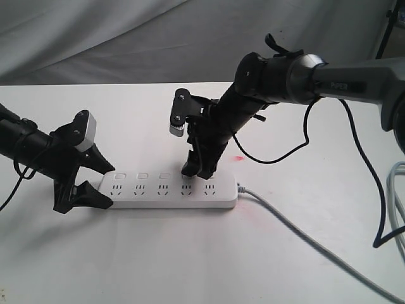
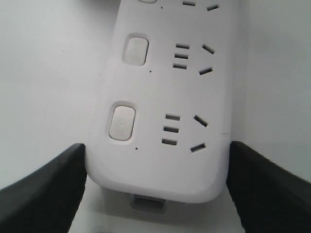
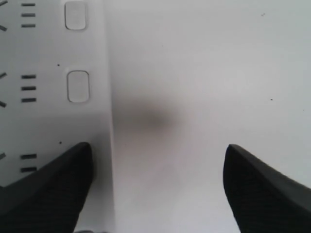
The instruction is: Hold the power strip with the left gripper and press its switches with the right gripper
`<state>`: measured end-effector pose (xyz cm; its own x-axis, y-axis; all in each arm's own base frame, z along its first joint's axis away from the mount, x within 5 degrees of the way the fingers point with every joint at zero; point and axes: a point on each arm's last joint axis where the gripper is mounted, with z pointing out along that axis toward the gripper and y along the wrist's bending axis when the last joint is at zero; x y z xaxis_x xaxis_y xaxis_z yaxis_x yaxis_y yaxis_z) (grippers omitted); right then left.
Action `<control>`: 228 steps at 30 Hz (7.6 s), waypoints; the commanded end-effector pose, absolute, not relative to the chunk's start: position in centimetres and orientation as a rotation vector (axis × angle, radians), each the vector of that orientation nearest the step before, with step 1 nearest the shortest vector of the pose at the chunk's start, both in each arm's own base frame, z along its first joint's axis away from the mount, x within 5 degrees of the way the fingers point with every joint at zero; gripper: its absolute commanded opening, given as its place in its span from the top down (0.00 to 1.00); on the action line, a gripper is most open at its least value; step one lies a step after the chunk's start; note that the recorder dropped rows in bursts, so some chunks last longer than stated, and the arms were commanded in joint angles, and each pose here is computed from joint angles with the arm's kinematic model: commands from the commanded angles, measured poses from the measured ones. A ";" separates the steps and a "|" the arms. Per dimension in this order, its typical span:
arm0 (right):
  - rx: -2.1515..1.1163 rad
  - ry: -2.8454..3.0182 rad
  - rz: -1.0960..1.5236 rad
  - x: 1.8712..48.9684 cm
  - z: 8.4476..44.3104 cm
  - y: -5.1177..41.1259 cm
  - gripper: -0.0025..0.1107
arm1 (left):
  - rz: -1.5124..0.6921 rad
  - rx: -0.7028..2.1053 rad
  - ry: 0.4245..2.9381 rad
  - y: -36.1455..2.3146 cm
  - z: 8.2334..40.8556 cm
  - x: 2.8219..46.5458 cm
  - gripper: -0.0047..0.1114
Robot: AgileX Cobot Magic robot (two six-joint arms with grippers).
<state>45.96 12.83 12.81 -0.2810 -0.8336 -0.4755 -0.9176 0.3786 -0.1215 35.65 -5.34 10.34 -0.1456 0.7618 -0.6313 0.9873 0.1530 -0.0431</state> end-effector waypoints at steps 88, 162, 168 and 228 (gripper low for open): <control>-1.325 2.243 0.113 42.4 12.3 9.3 0.36 | -0.635 1.639 1.969 -5.5 10.5 35.9 0.96; -0.756 1.887 0.630 28.5 40.6 9.0 0.98 | -0.635 1.639 1.969 -5.5 10.5 35.9 0.96; -0.756 1.886 0.627 28.5 40.6 8.9 0.98 | -0.635 1.639 1.969 -5.5 10.5 35.9 0.96; 0.003 1.608 -0.381 4.3 34.8 -1.8 0.98 | -0.635 1.639 1.969 -5.5 10.5 35.9 0.96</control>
